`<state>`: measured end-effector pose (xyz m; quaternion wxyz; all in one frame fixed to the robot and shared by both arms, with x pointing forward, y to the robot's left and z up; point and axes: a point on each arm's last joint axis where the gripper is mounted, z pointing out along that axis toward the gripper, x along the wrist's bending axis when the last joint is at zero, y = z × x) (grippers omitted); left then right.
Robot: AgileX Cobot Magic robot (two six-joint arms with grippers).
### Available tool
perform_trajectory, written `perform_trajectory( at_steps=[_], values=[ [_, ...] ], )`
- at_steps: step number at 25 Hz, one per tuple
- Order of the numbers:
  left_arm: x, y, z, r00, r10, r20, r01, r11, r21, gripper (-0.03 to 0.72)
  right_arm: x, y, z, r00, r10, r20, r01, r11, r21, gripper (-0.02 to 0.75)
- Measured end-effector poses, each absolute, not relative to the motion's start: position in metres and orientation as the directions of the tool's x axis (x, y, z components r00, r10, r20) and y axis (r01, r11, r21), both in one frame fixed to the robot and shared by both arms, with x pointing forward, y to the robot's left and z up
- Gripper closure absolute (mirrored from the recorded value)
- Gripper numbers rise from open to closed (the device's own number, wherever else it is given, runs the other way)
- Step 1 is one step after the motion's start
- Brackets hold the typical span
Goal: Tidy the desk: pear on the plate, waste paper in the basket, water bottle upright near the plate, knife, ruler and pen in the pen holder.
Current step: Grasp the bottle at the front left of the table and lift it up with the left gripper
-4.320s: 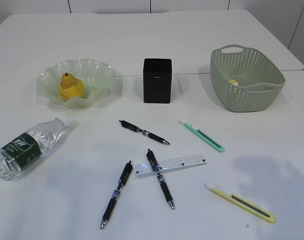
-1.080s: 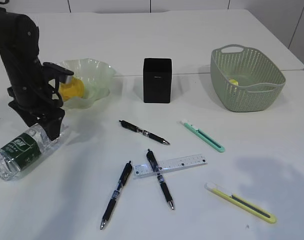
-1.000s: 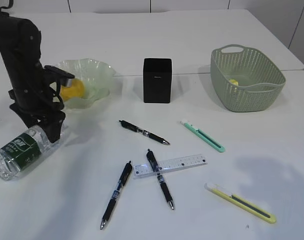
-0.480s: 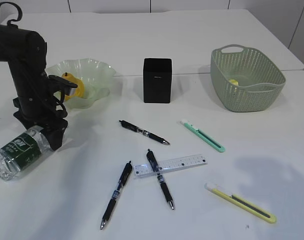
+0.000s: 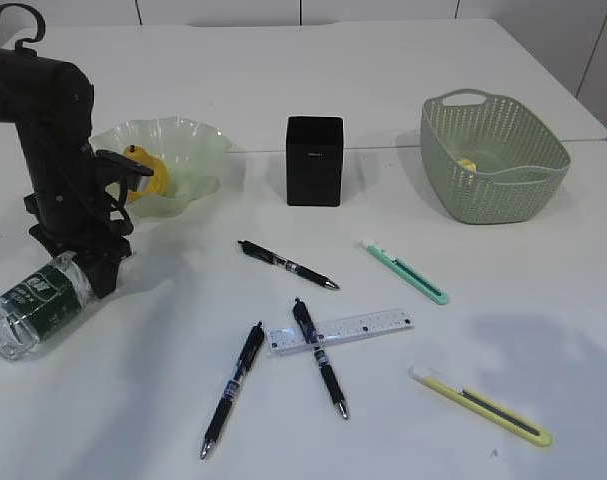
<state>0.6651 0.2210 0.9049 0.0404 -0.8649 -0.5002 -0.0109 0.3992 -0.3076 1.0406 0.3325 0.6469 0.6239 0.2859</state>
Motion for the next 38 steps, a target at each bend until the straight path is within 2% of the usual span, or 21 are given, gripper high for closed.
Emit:
perform_trajectory(
  at_steps=[6,17,25,38],
  values=[
    [0.665,0.221,0.905,0.501,0.863,0.062,0.865,-0.498,-0.060,0.285,0.399,-0.308,1.041,0.058,0.997,-0.045,0.617,0.000,0.787,0.279],
    [0.663,0.219,0.906,0.489,0.872,0.029,0.871,-0.486,-0.073,0.297,0.399,-0.308,1.041,0.058,0.997,-0.043,0.617,-0.002,0.787,0.279],
    [0.661,0.223,0.908,0.431,0.902,-0.039,0.898,-0.432,-0.078,0.297,0.399,-0.307,1.041,0.058,0.997,-0.043,0.615,-0.002,0.788,0.278],
    [0.654,0.221,0.968,0.412,0.910,-0.041,0.910,-0.410,0.056,0.298,0.399,-0.307,1.041,0.064,0.998,-0.021,0.615,-0.022,0.788,0.279]
  ],
)
